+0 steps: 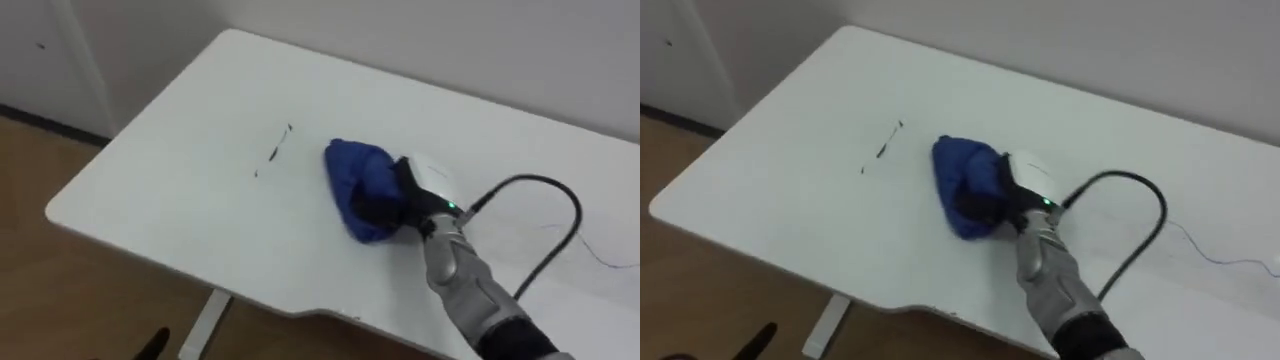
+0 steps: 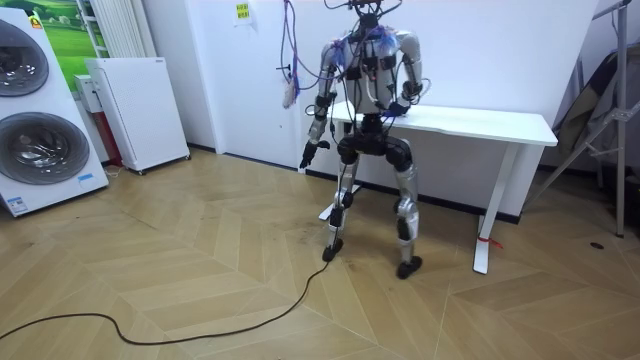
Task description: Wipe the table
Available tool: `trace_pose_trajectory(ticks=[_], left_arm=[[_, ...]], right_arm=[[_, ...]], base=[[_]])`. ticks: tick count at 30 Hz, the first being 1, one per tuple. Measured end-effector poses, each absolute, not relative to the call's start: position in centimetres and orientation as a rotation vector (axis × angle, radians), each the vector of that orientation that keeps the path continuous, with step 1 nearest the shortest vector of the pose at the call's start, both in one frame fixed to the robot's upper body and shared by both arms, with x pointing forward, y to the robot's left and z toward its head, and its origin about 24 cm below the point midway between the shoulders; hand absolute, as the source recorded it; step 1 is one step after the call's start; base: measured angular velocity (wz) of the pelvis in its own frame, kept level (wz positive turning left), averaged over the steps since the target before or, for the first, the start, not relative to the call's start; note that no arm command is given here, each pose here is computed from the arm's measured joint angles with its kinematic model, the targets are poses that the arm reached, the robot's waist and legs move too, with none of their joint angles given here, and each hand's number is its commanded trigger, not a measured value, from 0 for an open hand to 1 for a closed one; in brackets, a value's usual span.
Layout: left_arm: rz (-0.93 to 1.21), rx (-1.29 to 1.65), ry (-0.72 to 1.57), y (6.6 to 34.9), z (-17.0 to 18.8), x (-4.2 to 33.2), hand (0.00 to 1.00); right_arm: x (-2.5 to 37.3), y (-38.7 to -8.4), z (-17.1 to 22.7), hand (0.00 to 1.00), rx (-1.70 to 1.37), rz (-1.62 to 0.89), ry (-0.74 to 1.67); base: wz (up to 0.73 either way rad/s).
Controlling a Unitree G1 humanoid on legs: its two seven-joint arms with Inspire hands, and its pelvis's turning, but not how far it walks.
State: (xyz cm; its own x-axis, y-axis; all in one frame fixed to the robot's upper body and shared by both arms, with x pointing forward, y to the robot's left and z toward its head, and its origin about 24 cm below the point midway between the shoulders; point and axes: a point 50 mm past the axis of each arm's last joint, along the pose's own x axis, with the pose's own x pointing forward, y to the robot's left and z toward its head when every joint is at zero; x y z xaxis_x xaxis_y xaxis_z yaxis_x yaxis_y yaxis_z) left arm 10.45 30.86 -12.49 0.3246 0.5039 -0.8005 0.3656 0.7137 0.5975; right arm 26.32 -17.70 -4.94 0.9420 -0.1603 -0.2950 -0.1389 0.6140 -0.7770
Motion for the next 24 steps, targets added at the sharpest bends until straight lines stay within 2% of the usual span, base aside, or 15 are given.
trace_pose_trajectory(ticks=[2, 4, 8, 11, 13, 15, 17, 20, 24], left_arm=[[0.12, 0.865, 1.279, 31.6, -12.1, 10.6, 0.0], [0.155, 0.863, 1.285, 32.7, -11.6, 10.4, 0.0], [0.155, 0.843, 1.286, 32.8, -11.6, 10.1, 0.0], [0.124, 0.809, 1.251, 31.2, -12.1, 11.2, 0.0], [0.083, 0.766, 1.215, 29.3, -12.8, 12.2, 0.0], [0.06, 0.741, 1.222, 28.0, -13.4, 12.2, 0.0], [0.046, 0.717, 1.253, 27.1, -13.9, 11.8, 0.0], [0.066, 0.7, 1.289, 26.9, -14.2, 10.9, 0.0], [0.099, 0.701, 1.332, 27.2, -14.5, 8.8, 0.0]], right_arm=[[25.2, -21.2, -5.2, 1.0, -0.939, -0.098, 0.376], [23.3, -26.2, -5.2, 1.0, -0.986, -0.236, 0.447], [19.4, -30.6, -6.2, 1.0, -1.011, -0.379, 0.592], [19.7, -30.2, -6.3, 1.0, -1.0, -0.395, 0.588], [21.7, -28.5, -5.7, 1.0, -1.013, -0.385, 0.56], [23.7, -26.4, -4.6, 1.0, -1.057, -0.343, 0.492], [25.6, -22.4, -3.6, 1.0, -1.074, -0.231, 0.394], [27.4, -19.2, -2.6, 1.0, -1.059, -0.116, 0.324], [27.2, -20.1, -2.7, 1.0, -1.052, -0.109, 0.311]], base=[[0.11], [-0.23], [-0.06], [-0.14], [-0.73], [-0.79], [-0.4], [-0.21], [0.16]])
